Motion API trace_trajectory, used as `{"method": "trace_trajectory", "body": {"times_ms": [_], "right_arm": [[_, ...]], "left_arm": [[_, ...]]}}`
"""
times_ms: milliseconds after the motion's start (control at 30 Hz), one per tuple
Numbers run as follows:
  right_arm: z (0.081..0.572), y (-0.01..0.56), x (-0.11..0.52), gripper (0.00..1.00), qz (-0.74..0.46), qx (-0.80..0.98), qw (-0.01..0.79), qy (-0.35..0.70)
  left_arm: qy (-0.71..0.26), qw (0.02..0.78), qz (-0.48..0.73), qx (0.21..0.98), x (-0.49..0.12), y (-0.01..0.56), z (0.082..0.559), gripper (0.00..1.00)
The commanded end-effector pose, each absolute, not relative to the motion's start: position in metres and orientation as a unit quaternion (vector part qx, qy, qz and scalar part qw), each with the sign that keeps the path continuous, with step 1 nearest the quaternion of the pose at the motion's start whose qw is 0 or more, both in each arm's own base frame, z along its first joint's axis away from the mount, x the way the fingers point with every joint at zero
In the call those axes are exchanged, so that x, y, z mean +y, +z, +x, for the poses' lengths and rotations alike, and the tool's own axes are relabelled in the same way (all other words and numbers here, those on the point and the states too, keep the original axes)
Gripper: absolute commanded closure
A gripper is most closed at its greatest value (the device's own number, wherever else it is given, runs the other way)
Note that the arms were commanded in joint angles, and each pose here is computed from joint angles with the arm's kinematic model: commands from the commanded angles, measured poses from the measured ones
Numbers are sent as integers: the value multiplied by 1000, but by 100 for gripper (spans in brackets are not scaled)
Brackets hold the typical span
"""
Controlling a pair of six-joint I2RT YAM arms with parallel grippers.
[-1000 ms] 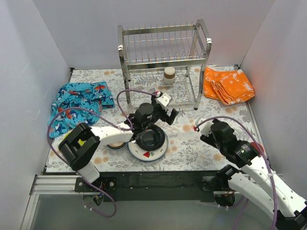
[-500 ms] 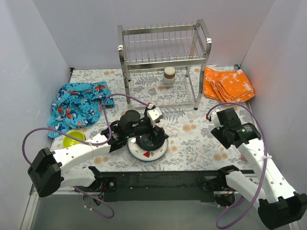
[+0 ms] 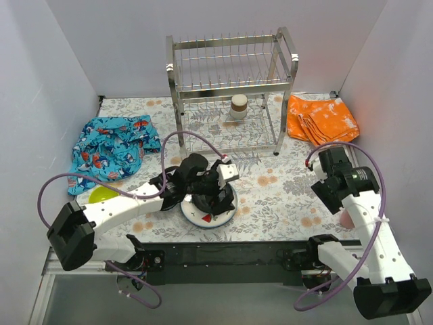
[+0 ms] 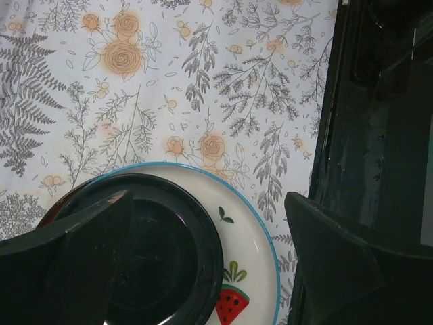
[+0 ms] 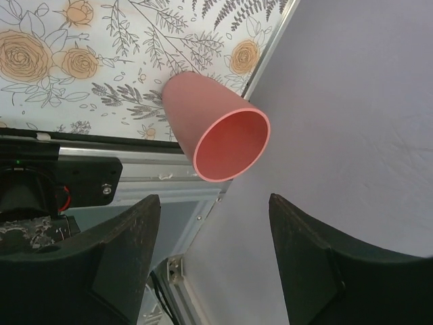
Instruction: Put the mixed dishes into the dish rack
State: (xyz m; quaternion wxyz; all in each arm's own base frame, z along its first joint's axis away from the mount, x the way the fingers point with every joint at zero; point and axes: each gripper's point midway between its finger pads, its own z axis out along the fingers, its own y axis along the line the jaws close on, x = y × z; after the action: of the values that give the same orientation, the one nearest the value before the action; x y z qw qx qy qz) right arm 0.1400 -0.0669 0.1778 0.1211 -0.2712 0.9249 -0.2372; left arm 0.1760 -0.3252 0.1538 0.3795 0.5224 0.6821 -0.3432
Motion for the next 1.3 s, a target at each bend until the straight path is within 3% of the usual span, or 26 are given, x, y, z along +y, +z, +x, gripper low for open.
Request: {"method": "trace_trajectory", "body": {"times_ms": [0, 233, 467, 667, 967, 1267], "right_arm": [[162, 199, -64, 27, -252, 931, 125, -234], [189, 225, -92, 27, -244, 925, 85, -278], [167, 223, -136, 32, -196, 946, 43, -254], [148, 203, -115, 30, -244, 947, 73, -194], [133, 160, -84, 32, -212, 969, 66, -106], [140, 148, -84, 32, -165, 977, 76, -109]], "left_arm": [[-348, 369, 517, 690, -342, 171, 187, 7], [-349, 389, 510, 683, -340, 181, 187, 6], [-328, 408, 513, 680, -335, 180, 194, 5], [-336, 398, 500, 692, -341, 171, 197, 5], [-354, 365, 477, 717, -367, 166, 210, 5], [-350, 341, 473, 733, -386, 165, 224, 6]]}}
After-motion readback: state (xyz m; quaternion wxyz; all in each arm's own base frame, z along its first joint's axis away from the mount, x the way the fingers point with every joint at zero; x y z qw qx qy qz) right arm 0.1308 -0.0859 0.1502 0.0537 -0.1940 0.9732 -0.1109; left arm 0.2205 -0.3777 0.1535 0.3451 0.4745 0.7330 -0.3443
